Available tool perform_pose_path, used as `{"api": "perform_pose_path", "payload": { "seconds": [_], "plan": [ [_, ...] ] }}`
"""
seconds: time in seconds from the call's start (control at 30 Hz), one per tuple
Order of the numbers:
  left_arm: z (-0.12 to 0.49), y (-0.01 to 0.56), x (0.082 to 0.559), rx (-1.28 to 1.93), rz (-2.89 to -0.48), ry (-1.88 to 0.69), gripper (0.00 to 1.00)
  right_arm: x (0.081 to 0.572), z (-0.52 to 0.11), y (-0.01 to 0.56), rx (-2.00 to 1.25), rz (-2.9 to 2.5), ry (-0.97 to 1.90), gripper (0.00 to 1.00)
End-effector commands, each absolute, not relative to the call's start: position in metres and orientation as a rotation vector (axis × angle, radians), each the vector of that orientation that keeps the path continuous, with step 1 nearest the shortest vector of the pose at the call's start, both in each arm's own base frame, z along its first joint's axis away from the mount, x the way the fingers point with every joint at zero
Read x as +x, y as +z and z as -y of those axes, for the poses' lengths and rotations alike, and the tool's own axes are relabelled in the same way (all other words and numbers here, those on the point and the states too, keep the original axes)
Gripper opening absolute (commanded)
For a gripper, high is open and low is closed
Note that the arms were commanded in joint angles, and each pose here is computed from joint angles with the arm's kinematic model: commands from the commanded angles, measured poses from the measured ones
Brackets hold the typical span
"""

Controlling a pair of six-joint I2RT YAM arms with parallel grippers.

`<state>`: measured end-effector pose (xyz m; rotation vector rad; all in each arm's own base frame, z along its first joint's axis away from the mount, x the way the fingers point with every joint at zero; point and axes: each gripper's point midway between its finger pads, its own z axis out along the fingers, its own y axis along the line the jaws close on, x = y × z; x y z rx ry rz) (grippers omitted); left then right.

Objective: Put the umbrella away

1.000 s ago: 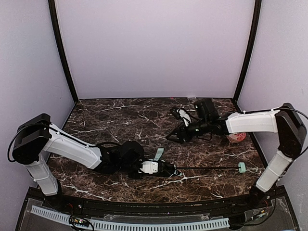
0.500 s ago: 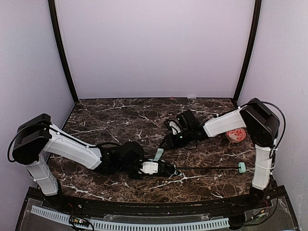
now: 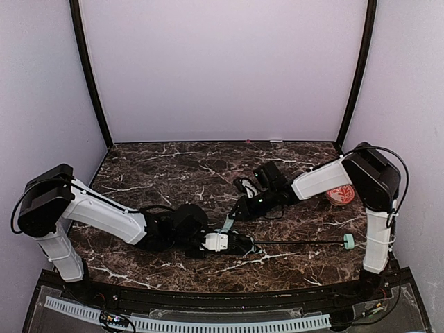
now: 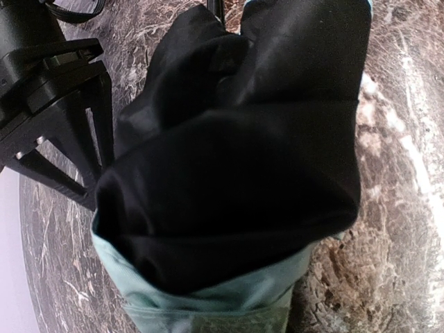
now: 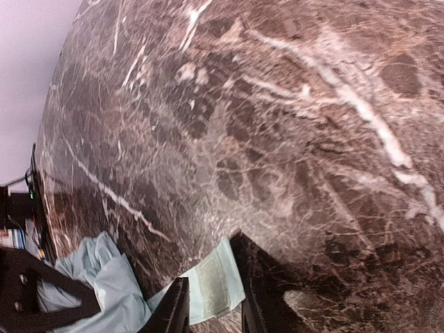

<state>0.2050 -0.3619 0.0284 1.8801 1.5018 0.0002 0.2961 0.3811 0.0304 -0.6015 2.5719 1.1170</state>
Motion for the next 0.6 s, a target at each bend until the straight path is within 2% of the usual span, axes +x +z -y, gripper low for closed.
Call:
{"api": "perform_pose_path", "payload": {
  "seconds": [0.0,0.07,0.1,0.27,0.43,0.57],
  "plan": [
    [0.306,-0.037,0.167,2.172,-1.649,0.041,0.13,0.28,-0.381,0.015,-0.627,-2.627,1.152,0.14],
    [0.306,-0.036,0.167,2.171,-1.648,0.042,0.13,0.28,-0.384,0.021,-0.643,-2.598,1.184,0.02],
    [0.306,-0.036,0.167,2.17,-1.648,0.042,0.13,0.283,-0.387,0.028,-0.649,-2.57,1.212,0.0],
    [0.309,-0.033,0.165,2.169,-1.65,0.017,0.12,0.313,-0.402,0.075,-0.674,-2.329,1.299,0.0],
    [0.32,-0.017,0.155,2.187,-1.636,-0.091,0.09,0.354,-0.421,0.13,-0.713,-2.093,1.227,0.0],
    [0.325,-0.008,0.143,2.242,-1.642,-0.181,0.08,0.383,-0.417,0.151,-0.672,-1.986,1.136,0.0]
  ]
}}
